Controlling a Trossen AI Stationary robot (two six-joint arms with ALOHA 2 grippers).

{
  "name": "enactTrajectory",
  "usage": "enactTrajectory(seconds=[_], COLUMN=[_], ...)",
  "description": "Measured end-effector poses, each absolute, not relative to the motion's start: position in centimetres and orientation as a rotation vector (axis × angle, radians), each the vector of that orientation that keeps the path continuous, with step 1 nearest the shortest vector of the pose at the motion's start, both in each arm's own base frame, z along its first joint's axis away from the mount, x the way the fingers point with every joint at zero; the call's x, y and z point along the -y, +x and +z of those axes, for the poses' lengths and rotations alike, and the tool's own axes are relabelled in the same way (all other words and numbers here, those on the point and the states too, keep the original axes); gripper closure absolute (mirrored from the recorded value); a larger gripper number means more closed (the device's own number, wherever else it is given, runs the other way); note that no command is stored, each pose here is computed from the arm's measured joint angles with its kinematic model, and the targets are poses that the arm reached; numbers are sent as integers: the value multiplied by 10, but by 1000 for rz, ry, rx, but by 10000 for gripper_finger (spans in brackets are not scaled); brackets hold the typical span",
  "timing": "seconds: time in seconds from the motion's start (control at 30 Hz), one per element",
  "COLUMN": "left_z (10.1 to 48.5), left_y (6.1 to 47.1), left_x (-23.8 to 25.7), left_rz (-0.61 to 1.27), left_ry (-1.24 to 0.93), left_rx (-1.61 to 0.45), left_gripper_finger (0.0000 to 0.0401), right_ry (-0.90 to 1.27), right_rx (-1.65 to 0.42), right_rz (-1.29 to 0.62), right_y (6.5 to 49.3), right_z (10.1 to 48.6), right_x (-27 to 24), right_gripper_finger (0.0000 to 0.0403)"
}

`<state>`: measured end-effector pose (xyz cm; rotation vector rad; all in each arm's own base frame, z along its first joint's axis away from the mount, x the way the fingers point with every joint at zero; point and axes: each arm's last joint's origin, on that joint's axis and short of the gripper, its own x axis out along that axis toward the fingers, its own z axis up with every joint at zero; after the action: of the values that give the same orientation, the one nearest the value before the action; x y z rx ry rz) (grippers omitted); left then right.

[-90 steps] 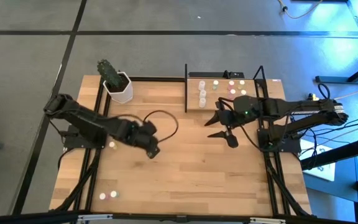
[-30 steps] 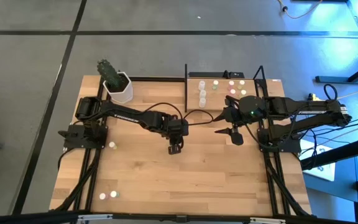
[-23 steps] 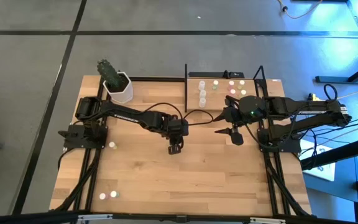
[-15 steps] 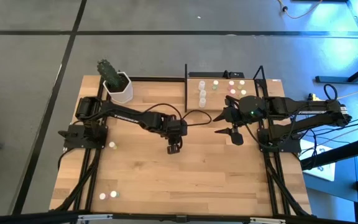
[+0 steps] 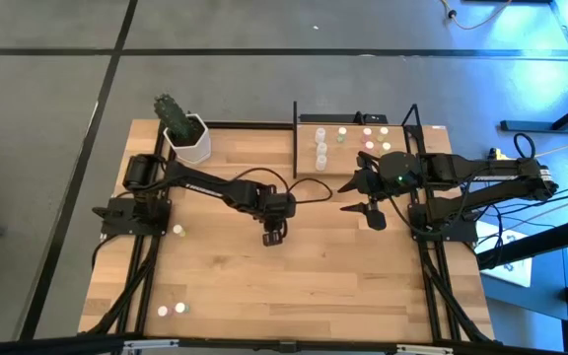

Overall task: Pick and place medicine bottles onto shelf by color
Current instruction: Put the top green pill bottle on the shelf aligned with the other green pill bottle

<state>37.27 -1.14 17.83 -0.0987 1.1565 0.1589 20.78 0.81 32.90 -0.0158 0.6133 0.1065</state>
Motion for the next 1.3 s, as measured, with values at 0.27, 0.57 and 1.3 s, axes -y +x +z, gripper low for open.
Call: enactTrajectory(seconds=[0.27,0.57,1.3], left_z=[177,178,178], left_y=[376,377,377], left_x=[12,12,12], left_rz=[155,155,170], left_ry=[-116,-117,-133], left_rx=[-1136,-1127,-1124], left_gripper_finger=[310,295,210], right_ry=[-17,-18,-17], right_rx=[-612,-612,-612], right_rz=[107,107,107], right_y=[208,208,208], right_z=[329,329,329], right_x=[-8,-8,-8], right_gripper_finger=[170,170,170])
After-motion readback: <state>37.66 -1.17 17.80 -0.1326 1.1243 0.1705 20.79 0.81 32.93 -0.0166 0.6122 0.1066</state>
